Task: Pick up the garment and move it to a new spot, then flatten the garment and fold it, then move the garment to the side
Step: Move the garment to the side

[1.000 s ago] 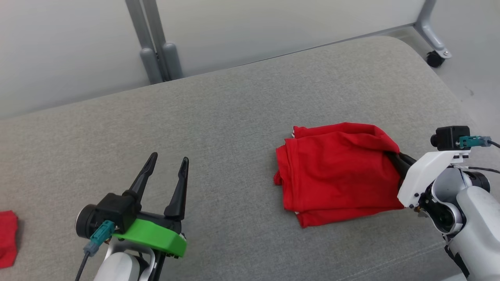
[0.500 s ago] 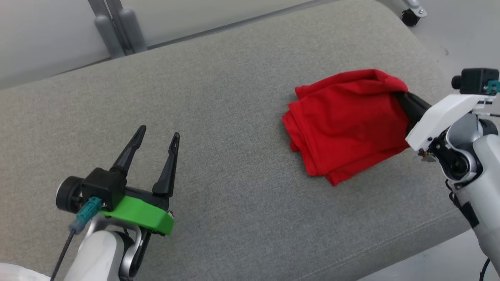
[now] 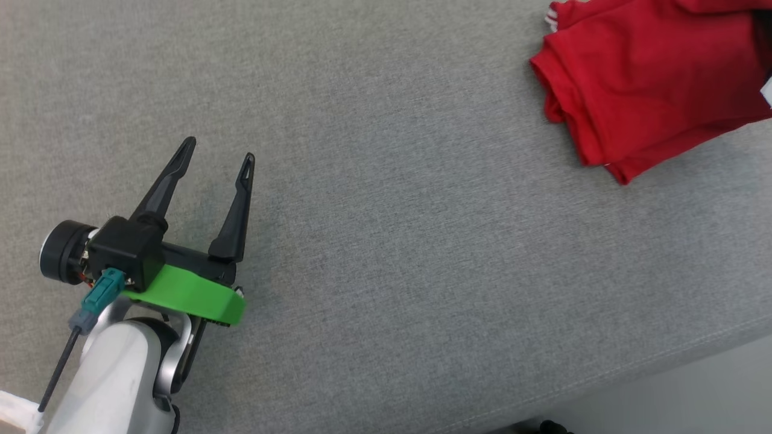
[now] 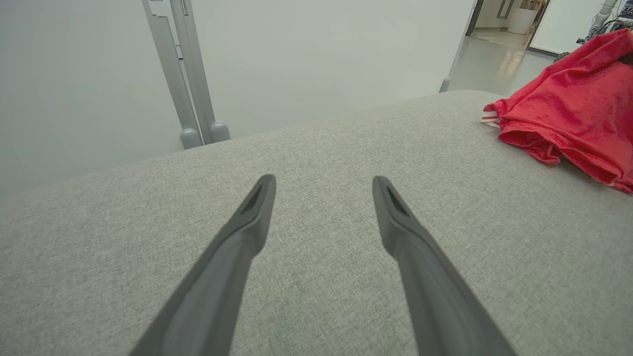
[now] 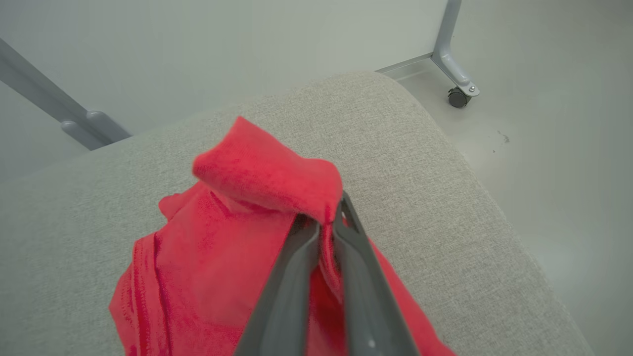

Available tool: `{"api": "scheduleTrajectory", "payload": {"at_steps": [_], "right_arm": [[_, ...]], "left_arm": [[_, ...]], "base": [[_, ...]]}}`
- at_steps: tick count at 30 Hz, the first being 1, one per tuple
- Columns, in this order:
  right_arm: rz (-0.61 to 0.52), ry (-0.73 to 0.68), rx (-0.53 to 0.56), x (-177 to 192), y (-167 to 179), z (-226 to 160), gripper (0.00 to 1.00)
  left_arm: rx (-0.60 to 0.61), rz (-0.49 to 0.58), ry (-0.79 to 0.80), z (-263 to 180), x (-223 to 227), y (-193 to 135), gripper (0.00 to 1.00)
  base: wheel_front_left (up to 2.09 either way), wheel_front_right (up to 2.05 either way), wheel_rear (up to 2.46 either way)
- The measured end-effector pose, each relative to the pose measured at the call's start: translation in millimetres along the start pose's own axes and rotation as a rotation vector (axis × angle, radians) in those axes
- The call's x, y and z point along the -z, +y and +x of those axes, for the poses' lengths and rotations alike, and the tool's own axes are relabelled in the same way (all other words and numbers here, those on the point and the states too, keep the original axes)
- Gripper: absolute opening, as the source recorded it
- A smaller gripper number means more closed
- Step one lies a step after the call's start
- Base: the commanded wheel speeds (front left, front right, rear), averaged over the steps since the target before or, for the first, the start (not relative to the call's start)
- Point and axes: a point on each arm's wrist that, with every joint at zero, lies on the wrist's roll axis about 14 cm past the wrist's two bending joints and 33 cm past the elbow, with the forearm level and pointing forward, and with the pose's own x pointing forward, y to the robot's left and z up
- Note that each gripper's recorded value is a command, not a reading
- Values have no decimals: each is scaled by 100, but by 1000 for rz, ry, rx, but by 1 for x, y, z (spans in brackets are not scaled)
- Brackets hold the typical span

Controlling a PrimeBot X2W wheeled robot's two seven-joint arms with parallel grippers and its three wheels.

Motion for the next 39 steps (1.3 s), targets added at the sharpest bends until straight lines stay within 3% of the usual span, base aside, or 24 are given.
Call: {"api": "scheduleTrajectory", "payload": {"at_steps": [8, 9, 10, 11, 15, 18, 22, 30, 39], "right_arm": [[-74, 73, 140, 25, -36, 39, 0], [-93, 88, 158, 30, -41, 42, 26], [-98, 77, 175, 32, -45, 45, 78], [-94, 61, 187, 31, -47, 47, 100], [-168, -22, 188, 17, -42, 51, 100], [-210, -185, 127, -15, -17, 48, 100], [-221, -287, 11, -29, 25, 35, 100], [-175, -439, -206, -42, 91, -27, 100], [-118, -541, -346, -33, 122, -106, 100]], "left_arm": [[-45, -22, 61, -2, 32, 22, 100], [-54, -22, 68, -4, 35, 25, 100], [-62, -23, 73, -6, 37, 28, 100], [-69, -22, 76, -7, 38, 30, 100], [-102, -27, 69, -14, 37, 36, 100], [-128, -32, 39, -22, 26, 36, 100], [-158, -33, 25, -38, 17, 35, 100], [-276, -24, -34, -82, -13, 44, 100], [-405, 21, -113, -139, -48, 55, 100]], "base": [[0, 0, 0], [0, 0, 0], [0, 0, 0], [0, 0, 0], [0, 0, 0], [0, 0, 0], [0, 0, 0], [0, 0, 0], [0, 0, 0]]}}
